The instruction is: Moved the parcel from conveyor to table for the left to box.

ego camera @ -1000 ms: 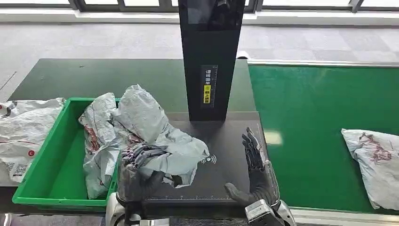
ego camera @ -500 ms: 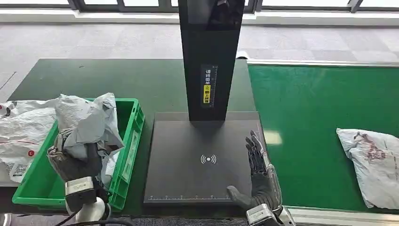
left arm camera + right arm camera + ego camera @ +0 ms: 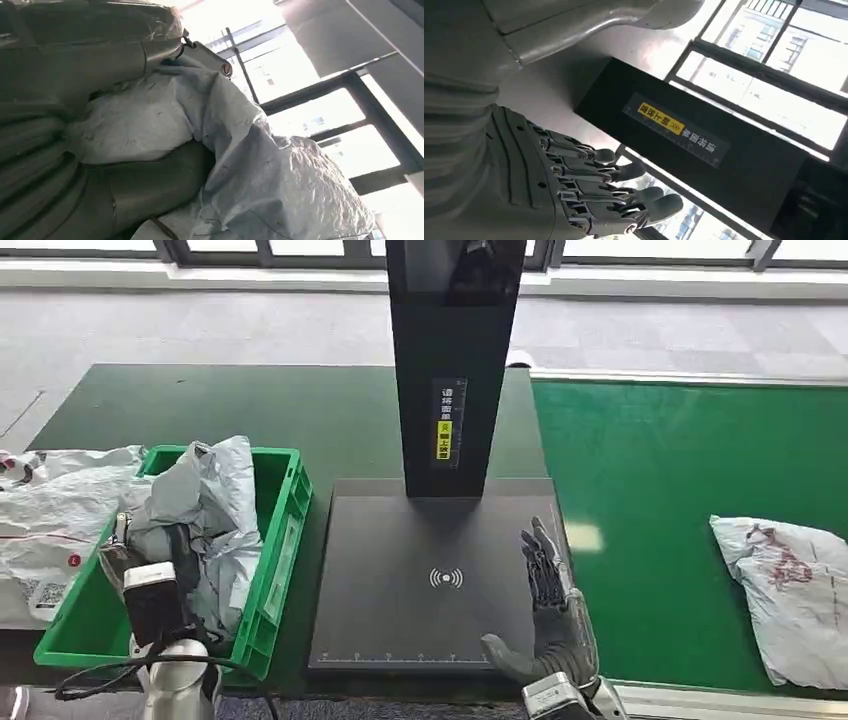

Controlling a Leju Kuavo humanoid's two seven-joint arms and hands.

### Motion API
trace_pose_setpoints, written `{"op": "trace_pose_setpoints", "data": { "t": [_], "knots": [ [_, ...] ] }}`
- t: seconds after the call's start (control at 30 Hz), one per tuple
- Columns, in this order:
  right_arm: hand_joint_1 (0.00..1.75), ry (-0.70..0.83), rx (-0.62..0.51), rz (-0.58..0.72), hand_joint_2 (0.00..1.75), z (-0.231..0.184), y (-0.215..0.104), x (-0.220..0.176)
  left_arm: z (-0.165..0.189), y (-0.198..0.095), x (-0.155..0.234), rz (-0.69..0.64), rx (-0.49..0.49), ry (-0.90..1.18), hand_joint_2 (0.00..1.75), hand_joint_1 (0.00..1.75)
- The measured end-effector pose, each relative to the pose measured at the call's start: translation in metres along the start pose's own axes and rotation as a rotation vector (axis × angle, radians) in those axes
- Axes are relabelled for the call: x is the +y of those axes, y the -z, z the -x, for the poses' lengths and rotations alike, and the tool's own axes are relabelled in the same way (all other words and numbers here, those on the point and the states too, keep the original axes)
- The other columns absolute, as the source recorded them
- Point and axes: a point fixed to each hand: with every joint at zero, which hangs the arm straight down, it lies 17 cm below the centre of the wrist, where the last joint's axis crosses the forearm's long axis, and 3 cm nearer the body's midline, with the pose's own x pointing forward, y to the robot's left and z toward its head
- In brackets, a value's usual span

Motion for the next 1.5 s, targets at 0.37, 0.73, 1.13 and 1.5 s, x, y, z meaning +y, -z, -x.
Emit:
{"op": "trace_pose_setpoints", "data": {
  "t": [0.37,0.73,1.13,1.5],
  "knots": [
    [0.00,-0.005,0.000,0.002,1.75,0.000,0.000,0.000,0.011,0.000,-0.001,-0.021,0.050,-0.018,0.00,0.00],
    [0.00,-0.003,-0.013,0.007,1.75,-0.002,0.006,-0.003,0.007,-0.006,0.006,-0.048,0.059,-0.021,0.00,0.00],
    [0.00,-0.366,0.171,0.132,1.75,0.043,0.005,-0.056,0.002,-0.023,0.013,-0.072,0.103,-0.143,0.00,0.00],
    [0.00,-0.919,0.549,0.279,1.75,0.138,-0.051,-0.188,-0.060,-0.039,-0.027,0.066,0.001,-0.370,0.00,0.00]
  ]
}}
